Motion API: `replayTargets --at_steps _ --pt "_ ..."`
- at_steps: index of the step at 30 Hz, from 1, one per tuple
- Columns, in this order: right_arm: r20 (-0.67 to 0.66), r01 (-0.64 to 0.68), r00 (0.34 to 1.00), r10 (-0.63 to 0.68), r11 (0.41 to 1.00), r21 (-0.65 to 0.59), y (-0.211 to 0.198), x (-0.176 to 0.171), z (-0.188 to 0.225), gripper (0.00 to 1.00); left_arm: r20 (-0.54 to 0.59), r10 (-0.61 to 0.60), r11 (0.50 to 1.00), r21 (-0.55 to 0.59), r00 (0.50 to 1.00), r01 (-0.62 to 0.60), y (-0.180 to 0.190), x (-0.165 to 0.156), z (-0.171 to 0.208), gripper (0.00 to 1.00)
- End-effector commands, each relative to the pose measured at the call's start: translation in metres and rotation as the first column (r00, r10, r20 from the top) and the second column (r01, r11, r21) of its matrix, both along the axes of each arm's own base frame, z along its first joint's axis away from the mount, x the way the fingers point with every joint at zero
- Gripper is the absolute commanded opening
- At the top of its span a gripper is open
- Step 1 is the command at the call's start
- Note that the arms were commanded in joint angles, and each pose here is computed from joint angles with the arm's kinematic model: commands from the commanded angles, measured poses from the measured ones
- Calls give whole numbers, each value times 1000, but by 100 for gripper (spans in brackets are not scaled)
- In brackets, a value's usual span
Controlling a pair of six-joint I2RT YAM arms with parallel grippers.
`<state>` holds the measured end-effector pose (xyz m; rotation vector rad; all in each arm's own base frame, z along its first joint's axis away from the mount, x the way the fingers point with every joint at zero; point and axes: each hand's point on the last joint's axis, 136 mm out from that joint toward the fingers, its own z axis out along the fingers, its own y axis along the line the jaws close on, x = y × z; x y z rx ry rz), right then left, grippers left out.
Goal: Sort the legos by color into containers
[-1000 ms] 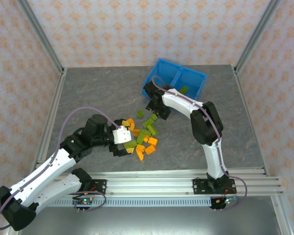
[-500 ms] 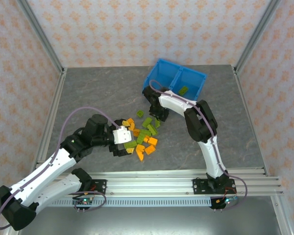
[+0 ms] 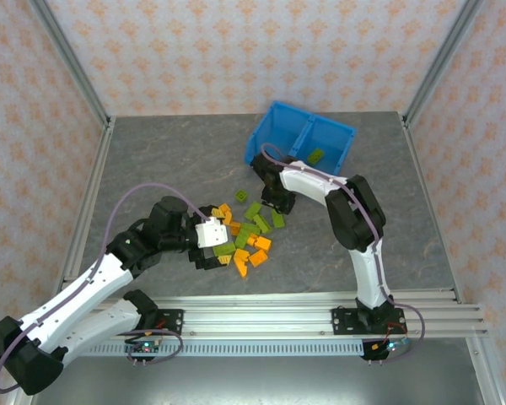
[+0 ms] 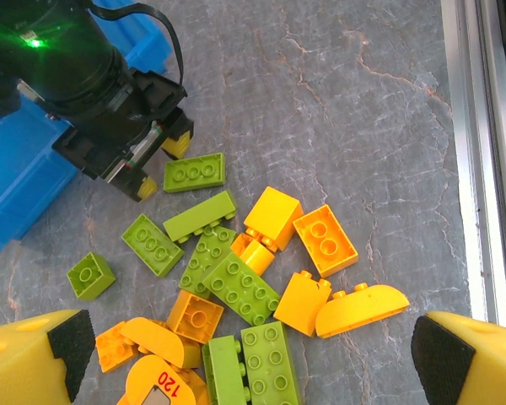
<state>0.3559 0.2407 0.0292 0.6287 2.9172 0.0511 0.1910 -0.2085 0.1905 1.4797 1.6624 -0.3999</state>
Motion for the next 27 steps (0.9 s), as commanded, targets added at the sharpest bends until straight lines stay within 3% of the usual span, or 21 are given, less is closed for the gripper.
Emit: replayTargets --at_steps 1,4,10,15,21,27 --pt "-30 -109 993 110 994 26 4 -15 13 63 14 -13 1000 4 1000 13 -1 -1 6 100" --pt "-62 -167 984 168 986 7 -4 -32 11 67 17 -8 1000 7 1000 8 0 0 6 100" --pt "-106 -285 954 280 958 -30 -17 -54 4 64 8 -16 1000 5 1000 16 -2 0 5 100" --pt "-147 -347 926 349 937 40 -1 -65 -9 60 2 -16 1000 11 1000 16 -2 1 3 100" --pt "-144 -332 935 323 942 -46 -14 -59 -17 36 2 -14 1000 11 1000 14 -2 1 3 100" --pt "-5 -332 943 332 943 -31 -7 -39 23 29 3 -43 999 -13 999 43 -5 -4 7 100"
